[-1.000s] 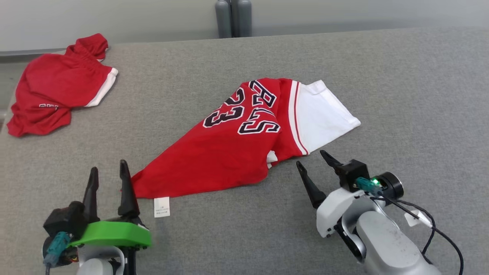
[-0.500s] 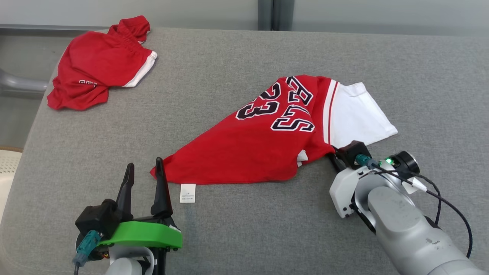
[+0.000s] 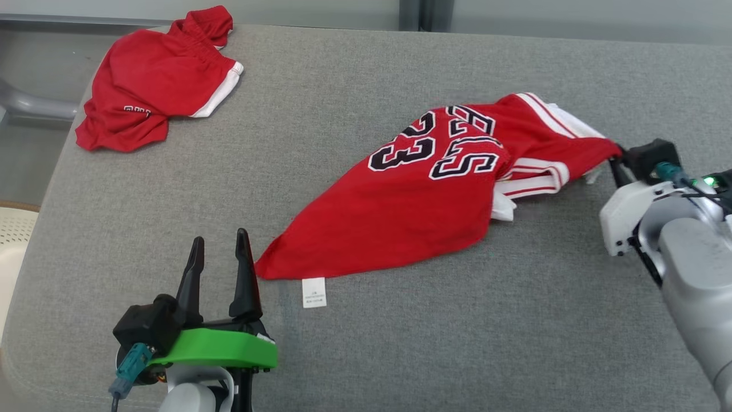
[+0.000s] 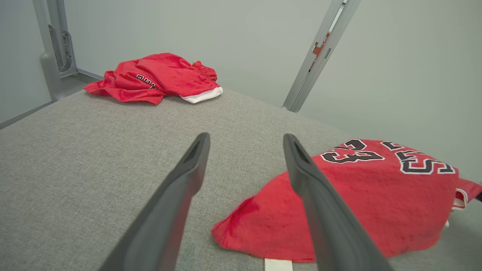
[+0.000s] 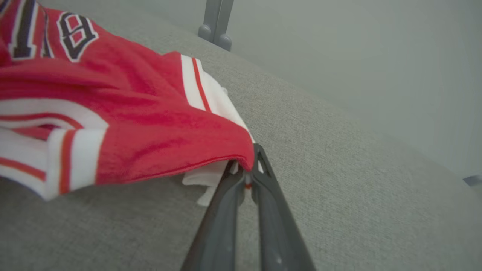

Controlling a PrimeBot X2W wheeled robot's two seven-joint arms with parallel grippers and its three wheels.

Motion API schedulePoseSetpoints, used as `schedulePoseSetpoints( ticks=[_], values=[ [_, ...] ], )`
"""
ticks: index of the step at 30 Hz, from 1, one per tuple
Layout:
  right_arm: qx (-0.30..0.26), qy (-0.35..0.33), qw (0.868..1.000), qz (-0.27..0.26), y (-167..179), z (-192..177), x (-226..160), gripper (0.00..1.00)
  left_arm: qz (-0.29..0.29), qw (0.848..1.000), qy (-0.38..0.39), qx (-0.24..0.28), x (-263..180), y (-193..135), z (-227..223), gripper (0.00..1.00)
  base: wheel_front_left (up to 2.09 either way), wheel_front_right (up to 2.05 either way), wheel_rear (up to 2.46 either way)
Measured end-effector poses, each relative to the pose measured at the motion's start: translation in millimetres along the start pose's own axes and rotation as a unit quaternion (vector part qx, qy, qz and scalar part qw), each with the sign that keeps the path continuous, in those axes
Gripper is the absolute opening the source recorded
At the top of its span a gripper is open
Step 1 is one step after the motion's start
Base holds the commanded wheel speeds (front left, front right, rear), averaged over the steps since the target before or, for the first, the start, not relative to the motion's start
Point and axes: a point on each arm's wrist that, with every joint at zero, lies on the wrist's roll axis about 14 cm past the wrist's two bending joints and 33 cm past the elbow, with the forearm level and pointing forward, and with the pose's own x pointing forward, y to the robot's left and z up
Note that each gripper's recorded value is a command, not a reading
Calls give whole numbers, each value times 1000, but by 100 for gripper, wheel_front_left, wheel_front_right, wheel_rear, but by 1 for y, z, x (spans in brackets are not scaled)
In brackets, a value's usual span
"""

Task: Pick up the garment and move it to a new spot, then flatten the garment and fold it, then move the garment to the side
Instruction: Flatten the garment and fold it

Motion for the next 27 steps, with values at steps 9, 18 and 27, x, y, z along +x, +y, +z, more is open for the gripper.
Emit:
schedulePoseSetpoints(
  ticks=[9, 18, 27],
  values=[
    [3, 32, 997, -68, -60, -19, -12, 53, -7, 1000, 10, 0, 2, -4, -7, 100, 0, 0, 0],
    [26, 5, 995, -94, -70, -18, -36, 100, -20, 1000, 15, 5, -1, -13, -11, 100, 0, 0, 0],
    [89, -74, 992, -52, -15, 1, -70, 100, -55, 998, 10, 2, -1, -36, -9, 100, 0, 0, 0]
  ],
)
